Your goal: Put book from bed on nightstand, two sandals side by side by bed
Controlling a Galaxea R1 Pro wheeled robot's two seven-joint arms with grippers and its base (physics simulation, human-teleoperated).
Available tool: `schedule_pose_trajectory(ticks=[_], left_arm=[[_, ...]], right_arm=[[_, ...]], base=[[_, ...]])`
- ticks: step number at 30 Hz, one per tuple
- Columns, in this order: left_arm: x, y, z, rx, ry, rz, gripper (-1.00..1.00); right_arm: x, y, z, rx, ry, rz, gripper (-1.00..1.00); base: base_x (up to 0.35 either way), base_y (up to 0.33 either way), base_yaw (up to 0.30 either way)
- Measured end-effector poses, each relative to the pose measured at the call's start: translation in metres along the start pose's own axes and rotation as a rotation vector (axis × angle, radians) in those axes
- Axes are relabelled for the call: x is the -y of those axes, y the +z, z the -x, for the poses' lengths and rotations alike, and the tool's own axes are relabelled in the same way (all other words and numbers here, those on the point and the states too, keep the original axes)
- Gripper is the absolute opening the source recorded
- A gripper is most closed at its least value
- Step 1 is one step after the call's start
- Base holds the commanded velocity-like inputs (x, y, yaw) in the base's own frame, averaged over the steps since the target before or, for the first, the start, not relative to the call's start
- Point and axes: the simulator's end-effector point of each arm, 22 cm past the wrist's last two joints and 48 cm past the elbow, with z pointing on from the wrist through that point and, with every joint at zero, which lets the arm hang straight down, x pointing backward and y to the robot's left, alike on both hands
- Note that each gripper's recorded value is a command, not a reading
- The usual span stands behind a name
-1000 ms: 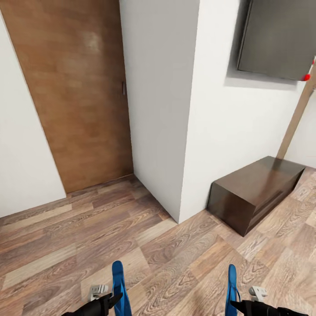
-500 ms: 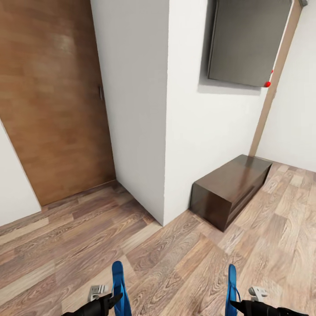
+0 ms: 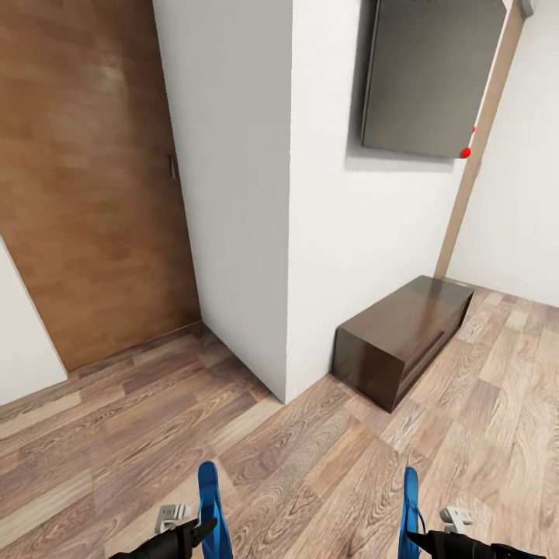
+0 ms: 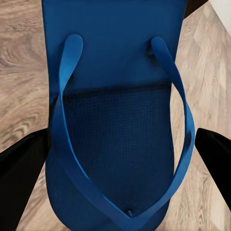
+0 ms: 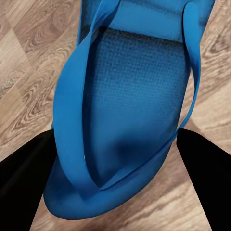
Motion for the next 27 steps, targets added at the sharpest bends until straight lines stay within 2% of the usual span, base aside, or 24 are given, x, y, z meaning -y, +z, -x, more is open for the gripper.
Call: schedule_pose_trajectory(ticks=[5, 27], left_arm=[[0.0027, -0.0014, 0.0035, 0.0, 0.001, 0.0, -1.0], [0.0027, -0.0013, 0.0036, 0.0, 0.002, 0.0, -1.0]], right_arm=[[-0.0019, -0.0028, 0.0028, -0.001, -0.001, 0.0, -1.0], [-0.0022, -0.0028, 0.0025, -0.002, -0.002, 0.002, -1.0]], base=[[0.0, 0.0, -0.136], [0.0, 0.0, -0.281]])
